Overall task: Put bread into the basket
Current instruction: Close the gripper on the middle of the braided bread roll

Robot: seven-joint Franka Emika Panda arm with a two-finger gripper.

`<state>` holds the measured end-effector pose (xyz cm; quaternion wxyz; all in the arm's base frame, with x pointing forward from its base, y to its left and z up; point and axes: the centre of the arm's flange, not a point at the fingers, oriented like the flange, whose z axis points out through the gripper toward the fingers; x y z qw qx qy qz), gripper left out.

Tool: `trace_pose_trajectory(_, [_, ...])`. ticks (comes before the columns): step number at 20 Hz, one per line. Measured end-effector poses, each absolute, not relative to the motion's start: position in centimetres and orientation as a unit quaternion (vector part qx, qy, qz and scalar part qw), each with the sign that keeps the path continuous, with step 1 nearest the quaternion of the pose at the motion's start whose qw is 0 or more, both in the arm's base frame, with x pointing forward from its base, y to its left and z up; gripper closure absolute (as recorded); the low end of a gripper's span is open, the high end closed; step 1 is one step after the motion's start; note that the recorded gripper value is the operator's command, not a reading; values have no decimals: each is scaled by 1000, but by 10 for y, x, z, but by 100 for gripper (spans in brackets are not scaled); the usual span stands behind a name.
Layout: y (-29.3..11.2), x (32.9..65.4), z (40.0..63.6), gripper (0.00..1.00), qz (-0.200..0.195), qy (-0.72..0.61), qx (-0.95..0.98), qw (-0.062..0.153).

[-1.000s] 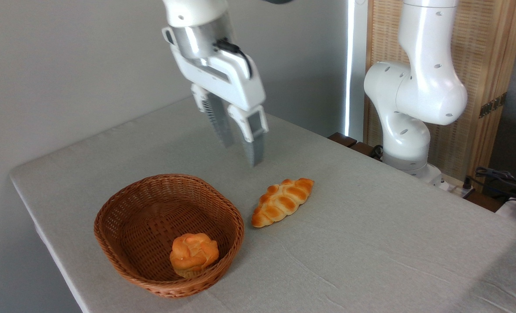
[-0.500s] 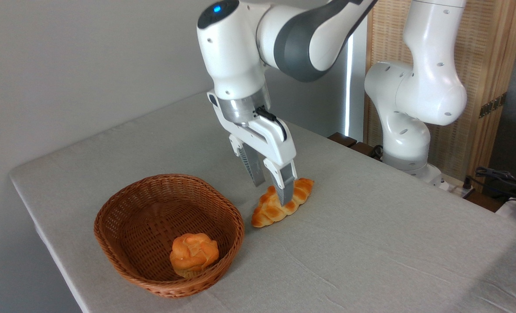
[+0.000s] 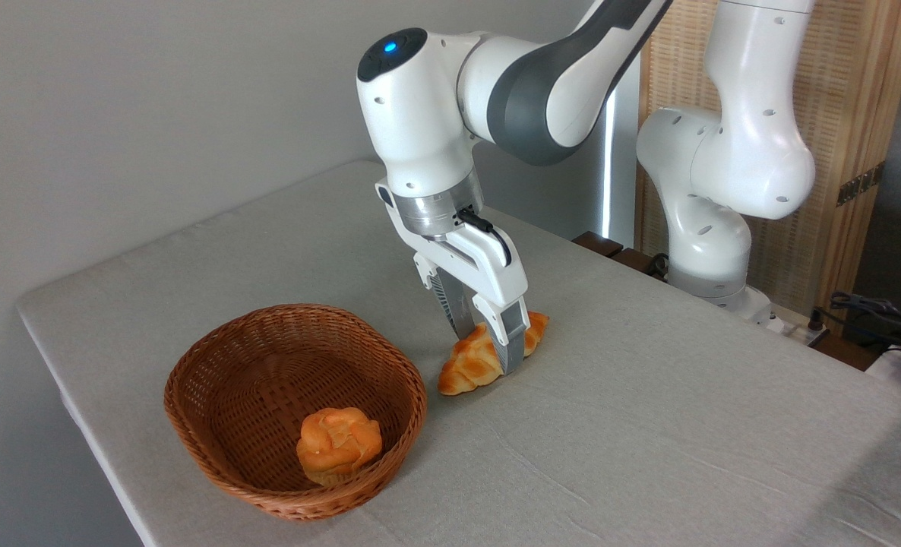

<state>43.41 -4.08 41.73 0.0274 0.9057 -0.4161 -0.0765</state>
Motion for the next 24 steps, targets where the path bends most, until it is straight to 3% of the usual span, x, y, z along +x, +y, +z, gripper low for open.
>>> trace_pose_trajectory(1, [-41,434,416,17,-77,-416,906,28])
trace_pose_trajectory(2, [-41,433,415,30,-78,-416,906,28])
trace_pose_trajectory(4, [-41,433,413,48,-77,-416,906,28])
trace_pose_trajectory(7, [-41,433,409,68,-77,-416,905,28])
trace_pose_trajectory(11, [-42,433,407,75,-79,-418,905,28])
trace_pose_trajectory(24, [-45,433,406,75,-80,-424,902,29])
